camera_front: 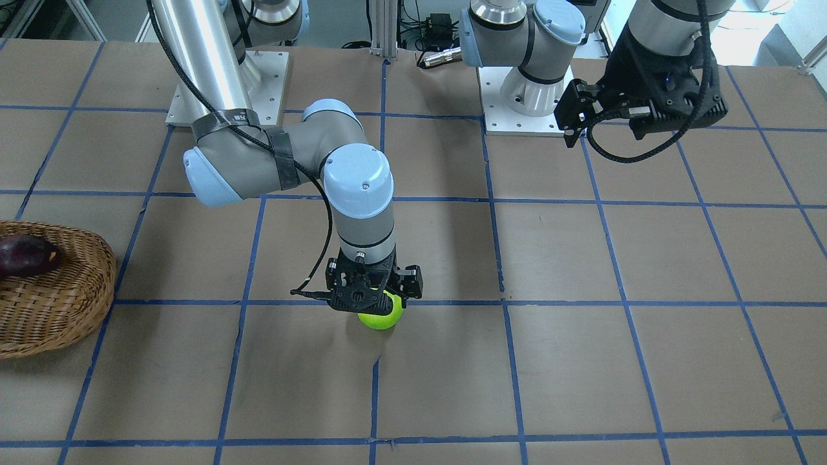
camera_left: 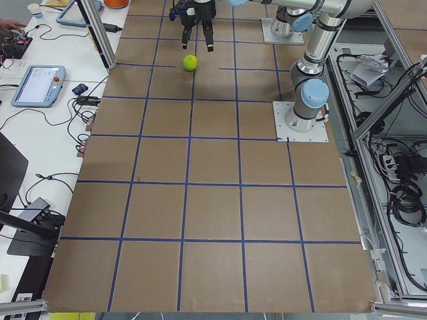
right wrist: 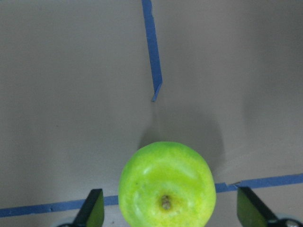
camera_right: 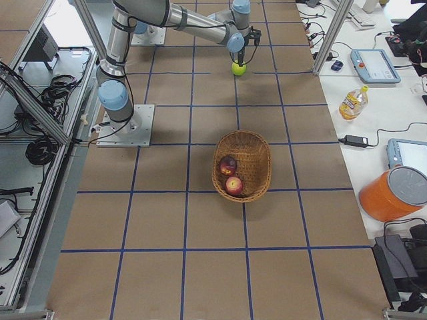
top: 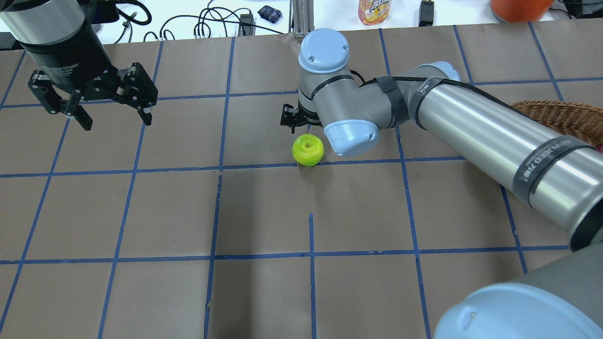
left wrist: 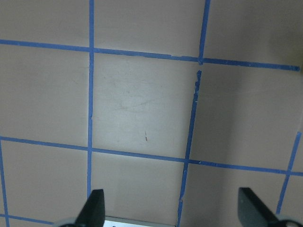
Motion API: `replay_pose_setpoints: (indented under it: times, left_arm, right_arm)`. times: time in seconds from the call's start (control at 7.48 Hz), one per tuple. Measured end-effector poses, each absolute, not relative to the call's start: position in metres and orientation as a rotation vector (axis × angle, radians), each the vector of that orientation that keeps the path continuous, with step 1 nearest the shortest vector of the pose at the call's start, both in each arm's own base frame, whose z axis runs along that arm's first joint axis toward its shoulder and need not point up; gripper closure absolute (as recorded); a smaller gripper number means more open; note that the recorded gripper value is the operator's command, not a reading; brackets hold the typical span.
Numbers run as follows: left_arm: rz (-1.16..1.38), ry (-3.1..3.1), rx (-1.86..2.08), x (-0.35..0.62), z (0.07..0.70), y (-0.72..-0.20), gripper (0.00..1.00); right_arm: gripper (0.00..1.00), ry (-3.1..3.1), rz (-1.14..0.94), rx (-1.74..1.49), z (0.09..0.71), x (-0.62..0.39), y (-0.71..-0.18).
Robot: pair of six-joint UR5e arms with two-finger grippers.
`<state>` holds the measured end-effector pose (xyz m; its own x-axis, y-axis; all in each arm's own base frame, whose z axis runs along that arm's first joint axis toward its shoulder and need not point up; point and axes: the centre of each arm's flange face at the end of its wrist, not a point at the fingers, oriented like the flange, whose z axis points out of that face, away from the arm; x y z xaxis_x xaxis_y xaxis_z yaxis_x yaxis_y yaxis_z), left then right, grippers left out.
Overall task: Put all apples into basket
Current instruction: 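Reach and grasp the green apple with right gripper while left withdraws upward, then lift the green apple over the basket and open right gripper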
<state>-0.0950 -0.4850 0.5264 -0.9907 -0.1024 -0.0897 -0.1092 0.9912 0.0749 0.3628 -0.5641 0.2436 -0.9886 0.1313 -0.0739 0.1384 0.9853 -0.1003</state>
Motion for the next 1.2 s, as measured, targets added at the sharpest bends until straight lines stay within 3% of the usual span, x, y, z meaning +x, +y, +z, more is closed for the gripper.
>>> replay_pose_setpoints:
  times: [0.67, 0.94, 1.2]
  left_arm:
    - [-0.036, 3.066, -0.197, -0.088, 0.541, -0.514, 0.00]
    - [-0.045, 3.077, -0.183, -0.091, 0.534, -0.527, 0.00]
    - [-0.052, 3.081, -0.169, -0.094, 0.534, -0.529, 0.00]
  right_arm:
    - [0.00, 3.088, -0.091, 0.194, 0.205, 0.367, -0.567]
    - [0.34, 3.098, -0.082, 0.176, 0.200, 0.366, -0.568]
    - [0.39, 3.102, -0.093, 0.160, 0.206, 0.365, -0.568]
